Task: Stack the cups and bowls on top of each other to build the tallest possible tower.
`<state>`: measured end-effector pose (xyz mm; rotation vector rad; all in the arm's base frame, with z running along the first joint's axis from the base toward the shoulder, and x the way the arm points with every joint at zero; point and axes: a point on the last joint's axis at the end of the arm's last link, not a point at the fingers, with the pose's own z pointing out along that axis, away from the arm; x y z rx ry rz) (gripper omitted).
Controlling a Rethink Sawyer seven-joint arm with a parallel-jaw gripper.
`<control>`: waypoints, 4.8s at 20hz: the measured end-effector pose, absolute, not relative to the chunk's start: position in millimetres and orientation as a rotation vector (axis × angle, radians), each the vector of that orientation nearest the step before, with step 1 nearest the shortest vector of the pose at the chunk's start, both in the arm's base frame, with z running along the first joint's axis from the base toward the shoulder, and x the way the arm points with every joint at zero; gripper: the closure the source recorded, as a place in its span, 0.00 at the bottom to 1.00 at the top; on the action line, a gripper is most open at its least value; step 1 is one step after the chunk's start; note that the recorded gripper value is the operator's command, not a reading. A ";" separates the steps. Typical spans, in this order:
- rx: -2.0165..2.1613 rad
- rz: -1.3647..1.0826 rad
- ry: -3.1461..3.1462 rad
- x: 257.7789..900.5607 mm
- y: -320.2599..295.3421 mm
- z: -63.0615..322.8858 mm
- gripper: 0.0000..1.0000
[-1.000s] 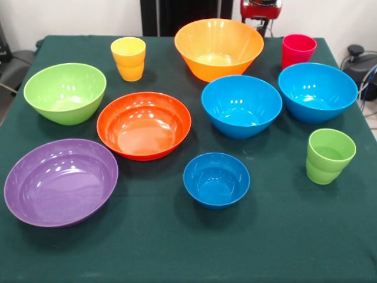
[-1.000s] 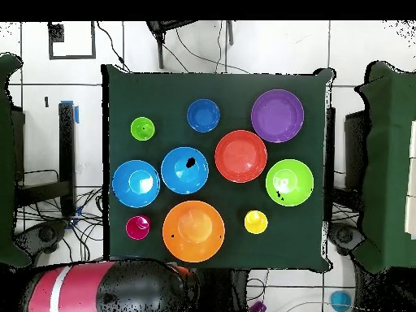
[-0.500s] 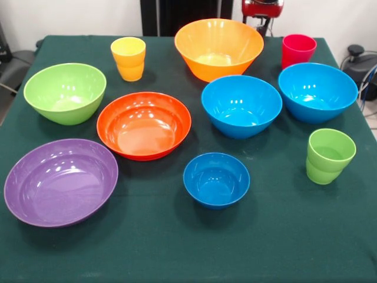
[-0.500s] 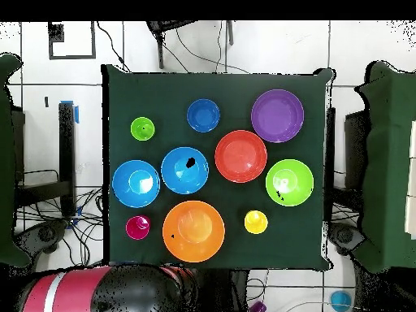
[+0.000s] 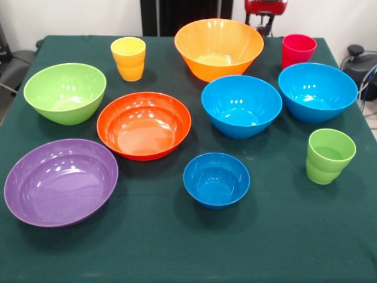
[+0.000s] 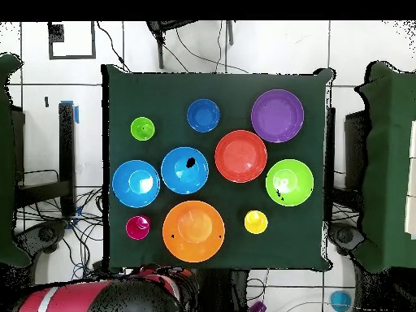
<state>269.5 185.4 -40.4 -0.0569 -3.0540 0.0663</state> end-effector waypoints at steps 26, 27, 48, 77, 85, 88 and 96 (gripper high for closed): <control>-0.081 0.038 -3.133 316.2 190.6 -0.5 0.00; -0.083 0.038 -3.132 317.7 190.6 1.5 0.00; -0.134 0.039 -3.125 346.5 184.3 41.2 0.00; -0.182 0.051 -3.151 378.9 172.7 38.2 0.00; -0.191 0.063 -3.180 395.5 169.3 39.1 0.00; -0.192 0.072 -3.188 400.7 168.0 39.7 0.00; -0.148 0.128 -3.206 412.8 172.1 36.6 0.00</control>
